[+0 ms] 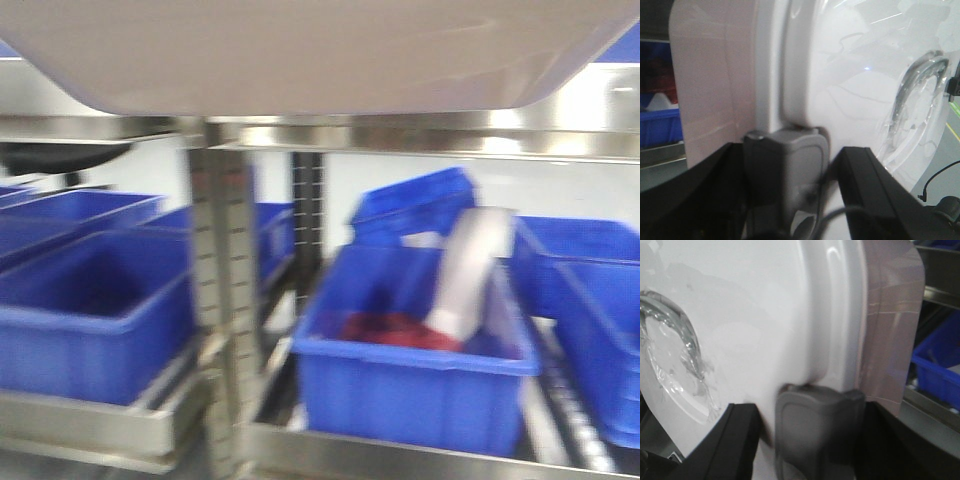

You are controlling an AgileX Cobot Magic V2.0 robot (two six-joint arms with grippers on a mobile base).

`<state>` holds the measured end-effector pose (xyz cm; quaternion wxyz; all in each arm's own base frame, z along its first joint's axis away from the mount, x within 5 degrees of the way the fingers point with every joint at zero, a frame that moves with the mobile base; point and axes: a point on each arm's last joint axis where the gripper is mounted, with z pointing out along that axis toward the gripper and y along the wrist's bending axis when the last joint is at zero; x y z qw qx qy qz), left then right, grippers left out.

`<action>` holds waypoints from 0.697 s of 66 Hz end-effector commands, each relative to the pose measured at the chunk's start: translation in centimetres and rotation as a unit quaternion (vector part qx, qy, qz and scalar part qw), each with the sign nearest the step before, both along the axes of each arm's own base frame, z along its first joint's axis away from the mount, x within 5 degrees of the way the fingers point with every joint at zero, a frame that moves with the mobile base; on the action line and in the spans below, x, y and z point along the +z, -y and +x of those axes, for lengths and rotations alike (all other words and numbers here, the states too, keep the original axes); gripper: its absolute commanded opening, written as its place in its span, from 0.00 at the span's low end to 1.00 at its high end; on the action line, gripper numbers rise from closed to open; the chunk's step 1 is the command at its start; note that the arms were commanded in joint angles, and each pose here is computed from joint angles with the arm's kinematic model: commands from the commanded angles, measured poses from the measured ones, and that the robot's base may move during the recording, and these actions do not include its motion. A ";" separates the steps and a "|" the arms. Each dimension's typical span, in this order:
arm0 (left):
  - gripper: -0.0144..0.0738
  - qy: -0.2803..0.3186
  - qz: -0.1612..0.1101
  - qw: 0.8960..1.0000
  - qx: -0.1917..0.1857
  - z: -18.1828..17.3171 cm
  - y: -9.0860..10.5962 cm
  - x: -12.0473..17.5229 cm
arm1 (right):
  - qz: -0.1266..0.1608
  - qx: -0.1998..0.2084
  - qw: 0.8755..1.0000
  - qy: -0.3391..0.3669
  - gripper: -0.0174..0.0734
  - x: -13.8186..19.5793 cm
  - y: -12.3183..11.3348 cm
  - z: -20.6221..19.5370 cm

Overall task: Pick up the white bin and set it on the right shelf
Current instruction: 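Approach the steel shelf and raise the bin above the shelf rail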

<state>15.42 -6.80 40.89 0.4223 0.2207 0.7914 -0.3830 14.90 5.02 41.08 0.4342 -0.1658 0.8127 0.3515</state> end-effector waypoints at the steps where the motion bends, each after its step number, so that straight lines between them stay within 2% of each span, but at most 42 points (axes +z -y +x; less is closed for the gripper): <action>1: 0.43 0.021 -0.085 0.994 -0.059 -1.4 1.1 2.5 | 0.085 0.071 0.994 0.021 0.63 2.4 -1.4 -1.5; 46: 0.43 0.021 -0.085 0.994 -0.059 -1.4 1.1 2.5 | 0.085 0.071 0.994 0.020 0.63 2.4 -1.4 -1.5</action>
